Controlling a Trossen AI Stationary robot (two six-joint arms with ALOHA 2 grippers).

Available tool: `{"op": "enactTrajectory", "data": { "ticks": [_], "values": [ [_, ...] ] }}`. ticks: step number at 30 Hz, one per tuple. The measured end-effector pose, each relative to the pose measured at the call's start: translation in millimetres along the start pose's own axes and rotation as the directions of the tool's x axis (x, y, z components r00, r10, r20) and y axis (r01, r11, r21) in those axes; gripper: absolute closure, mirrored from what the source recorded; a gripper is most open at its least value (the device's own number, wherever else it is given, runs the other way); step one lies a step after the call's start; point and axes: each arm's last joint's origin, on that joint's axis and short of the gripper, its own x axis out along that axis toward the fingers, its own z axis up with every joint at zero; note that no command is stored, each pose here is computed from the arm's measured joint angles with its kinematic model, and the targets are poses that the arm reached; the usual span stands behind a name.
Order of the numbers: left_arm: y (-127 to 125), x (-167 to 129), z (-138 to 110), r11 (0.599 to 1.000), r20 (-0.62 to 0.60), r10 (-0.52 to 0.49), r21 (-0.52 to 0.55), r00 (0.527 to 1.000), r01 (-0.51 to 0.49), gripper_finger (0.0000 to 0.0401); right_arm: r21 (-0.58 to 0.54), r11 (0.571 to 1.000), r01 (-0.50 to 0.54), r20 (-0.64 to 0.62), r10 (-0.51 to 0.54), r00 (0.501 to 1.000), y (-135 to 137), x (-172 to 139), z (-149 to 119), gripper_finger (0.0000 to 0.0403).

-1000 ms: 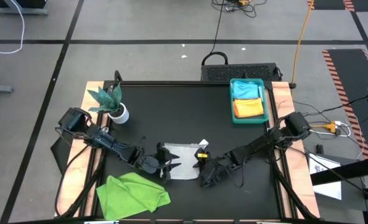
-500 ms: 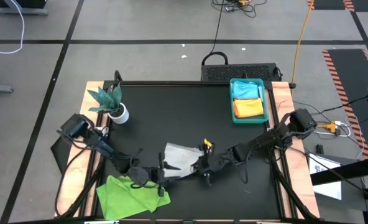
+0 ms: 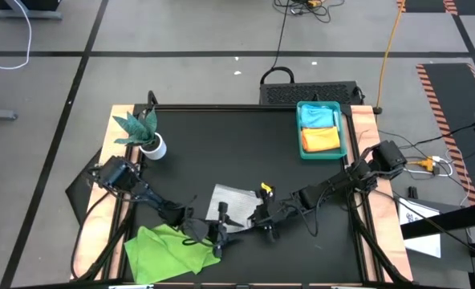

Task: Fold microfiber towels
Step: Fold the white microfiber cloth

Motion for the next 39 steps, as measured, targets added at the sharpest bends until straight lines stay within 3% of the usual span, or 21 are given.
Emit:
{"op": "enactTrajectory", "data": {
  "ticks": [5,10,13,19,23,27,31,39],
  "values": [
    [1.0,3.8,2.2,1.000,-0.008,0.004,-0.029,1.000,-0.004,0.0249,-0.079,0.997,-0.022,-0.009,0.022,1.000,9.0,-1.4,-5.9,0.0344],
    [-0.2,3.9,0.2,0.997,-0.032,-0.013,-0.078,0.999,0.010,0.0249,-0.122,0.991,-0.058,-0.046,0.052,0.998,22.2,-4.3,-20.3,0.0272],
    [-1.0,3.7,-2.8,0.993,-0.061,-0.018,-0.117,0.998,0.011,0.0249,-0.208,0.974,-0.086,-0.071,0.072,0.995,35.1,-7.9,-31.0,0.0224],
    [3.0,5.3,-8.0,0.988,-0.106,-0.011,-0.155,0.994,-0.005,0.0249,-0.352,0.936,0.015,-0.045,-0.033,0.998,54.0,-1.7,-46.1,0.0134],
    [7.4,7.2,-9.3,0.984,-0.114,-0.001,-0.177,0.993,-0.019,0.0249,-0.410,0.907,0.096,0.028,-0.092,0.995,58.5,11.5,-50.6,0.0106],
    [10.1,8.4,-9.8,0.980,-0.116,0.003,-0.195,0.993,-0.026,0.0249,-0.421,0.900,0.113,0.046,-0.104,0.994,53.3,23.6,-50.4,0.0118],
    [11.5,9.0,-8.8,0.979,-0.106,0.008,-0.203,0.994,-0.030,0.0249,-0.410,0.904,0.125,0.043,-0.118,0.992,47.5,32.0,-46.4,0.0161],
    [12.4,7.9,-2.8,0.981,-0.067,-0.010,-0.195,0.998,-0.003,0.0249,-0.389,0.910,0.146,0.057,-0.135,0.989,42.0,27.3,-36.9,0.0327]
  ]
}}
